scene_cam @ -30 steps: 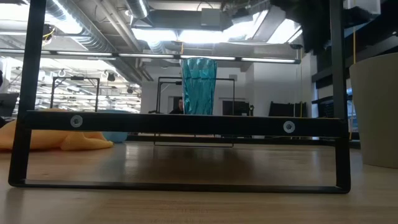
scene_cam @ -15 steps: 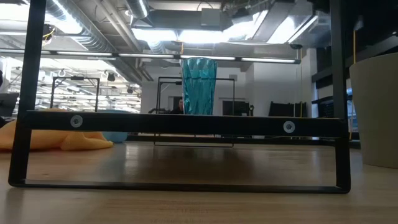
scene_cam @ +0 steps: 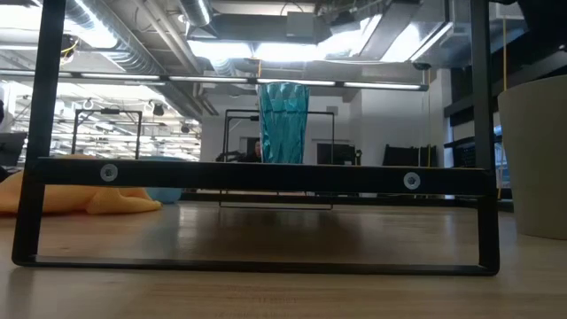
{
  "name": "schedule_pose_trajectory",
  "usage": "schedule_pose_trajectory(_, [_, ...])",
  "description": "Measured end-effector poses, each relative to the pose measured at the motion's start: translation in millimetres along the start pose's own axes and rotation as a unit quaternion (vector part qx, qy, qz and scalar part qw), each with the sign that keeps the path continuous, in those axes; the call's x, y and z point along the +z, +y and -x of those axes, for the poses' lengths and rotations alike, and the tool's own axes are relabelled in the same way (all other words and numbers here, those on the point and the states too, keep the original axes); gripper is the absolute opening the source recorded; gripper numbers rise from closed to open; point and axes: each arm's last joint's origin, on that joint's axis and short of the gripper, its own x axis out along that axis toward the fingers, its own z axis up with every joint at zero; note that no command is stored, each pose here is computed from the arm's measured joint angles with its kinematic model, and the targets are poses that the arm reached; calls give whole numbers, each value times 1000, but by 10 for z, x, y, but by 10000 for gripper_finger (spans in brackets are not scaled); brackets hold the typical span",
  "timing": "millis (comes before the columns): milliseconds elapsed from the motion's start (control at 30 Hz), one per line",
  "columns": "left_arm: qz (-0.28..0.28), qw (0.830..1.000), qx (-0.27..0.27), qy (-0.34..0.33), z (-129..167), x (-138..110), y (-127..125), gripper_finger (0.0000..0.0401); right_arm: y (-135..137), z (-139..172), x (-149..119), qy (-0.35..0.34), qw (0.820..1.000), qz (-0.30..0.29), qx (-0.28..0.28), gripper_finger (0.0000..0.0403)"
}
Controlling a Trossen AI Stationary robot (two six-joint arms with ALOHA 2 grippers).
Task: Stack small to large cups/mugs on shelf
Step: Put the gray cup on the shelf
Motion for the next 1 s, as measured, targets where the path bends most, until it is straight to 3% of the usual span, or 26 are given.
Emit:
schedule_pose_trajectory(467, [0, 1000, 0, 0, 0, 0, 0, 22, -42, -5, -60, -8, 1000, -20, -6, 197])
schedule_pose_trajectory(1000, [0, 1000, 0, 0, 0, 0, 0, 22, -40, -481, -100, -12, 999, -32, -14, 197])
